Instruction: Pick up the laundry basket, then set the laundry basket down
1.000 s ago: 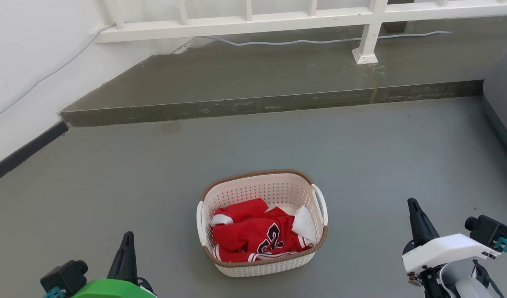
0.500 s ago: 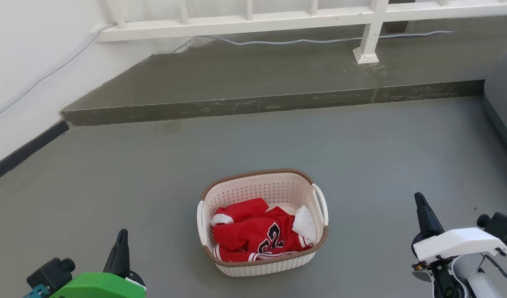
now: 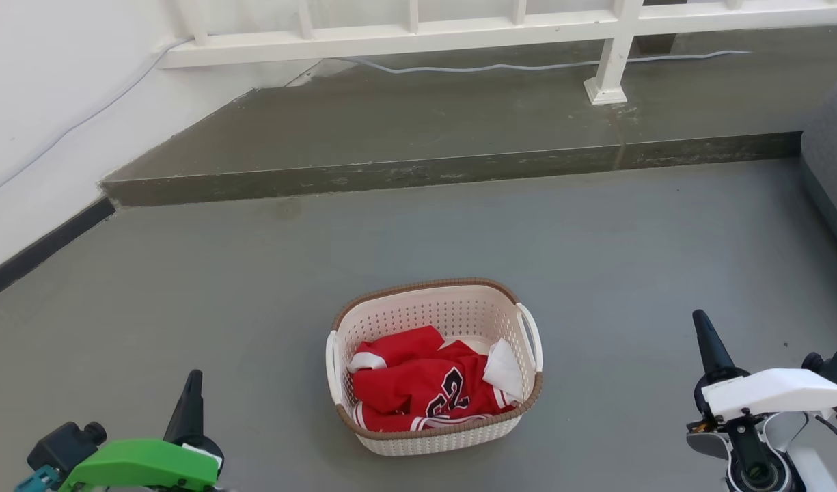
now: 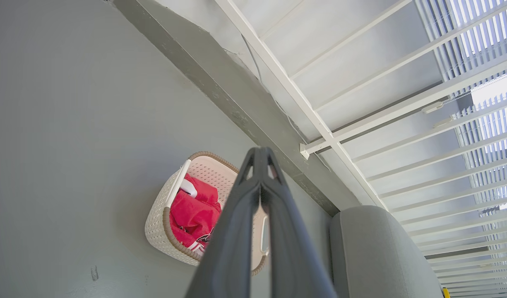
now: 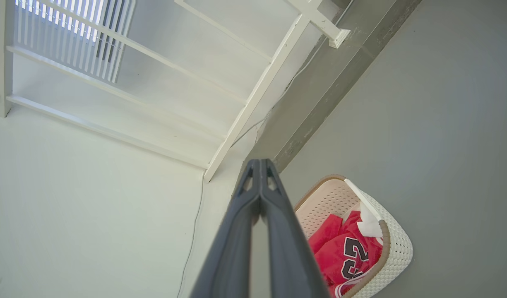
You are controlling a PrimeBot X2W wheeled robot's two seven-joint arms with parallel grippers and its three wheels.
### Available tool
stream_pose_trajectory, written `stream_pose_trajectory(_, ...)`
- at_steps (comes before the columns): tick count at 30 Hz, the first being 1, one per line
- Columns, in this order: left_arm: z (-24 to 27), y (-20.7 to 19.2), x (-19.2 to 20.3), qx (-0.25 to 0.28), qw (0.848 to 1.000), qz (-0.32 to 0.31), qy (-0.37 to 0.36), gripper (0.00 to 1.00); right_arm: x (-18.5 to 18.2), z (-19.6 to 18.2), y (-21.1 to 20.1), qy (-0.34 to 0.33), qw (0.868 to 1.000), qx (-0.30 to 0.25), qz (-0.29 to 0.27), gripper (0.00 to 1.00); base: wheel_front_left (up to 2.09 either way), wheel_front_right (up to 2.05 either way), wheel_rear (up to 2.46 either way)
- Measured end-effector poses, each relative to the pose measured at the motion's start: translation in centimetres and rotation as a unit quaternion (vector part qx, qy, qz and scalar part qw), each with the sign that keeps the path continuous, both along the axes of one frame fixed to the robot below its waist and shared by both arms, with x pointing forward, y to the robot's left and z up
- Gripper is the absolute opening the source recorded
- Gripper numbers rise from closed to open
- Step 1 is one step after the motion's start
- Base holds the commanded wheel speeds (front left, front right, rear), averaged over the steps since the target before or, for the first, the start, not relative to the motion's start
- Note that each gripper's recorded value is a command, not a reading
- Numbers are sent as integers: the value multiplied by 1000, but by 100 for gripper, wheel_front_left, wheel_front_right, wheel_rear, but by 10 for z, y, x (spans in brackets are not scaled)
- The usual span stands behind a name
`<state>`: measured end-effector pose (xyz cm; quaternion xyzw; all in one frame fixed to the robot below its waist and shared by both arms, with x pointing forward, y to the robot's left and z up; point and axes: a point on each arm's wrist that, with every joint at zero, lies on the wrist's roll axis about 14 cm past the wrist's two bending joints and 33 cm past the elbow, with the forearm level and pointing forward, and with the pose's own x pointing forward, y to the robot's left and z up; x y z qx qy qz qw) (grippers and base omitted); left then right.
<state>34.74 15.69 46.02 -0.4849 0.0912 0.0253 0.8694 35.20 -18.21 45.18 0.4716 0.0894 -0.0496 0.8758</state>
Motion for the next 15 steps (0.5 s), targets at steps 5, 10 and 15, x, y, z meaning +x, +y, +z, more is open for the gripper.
stream_pose_trajectory(5, 2, 2, 4, -30, 1000, 4, -1, 0, 4, 3, -3, -5, 1000, 30, -9, 0, 0, 0, 0)
stream_pose_trajectory(10, 1, 6, 6, -59, 998, 12, 2, 0, 5, 4, -5, -6, 998, 61, -14, 0, 0, 0, 0)
stream_pose_trajectory(15, 1, 8, 6, -90, 996, 17, 1, 0, 6, 5, -8, -9, 996, 91, -21, 0, 0, 0, 0)
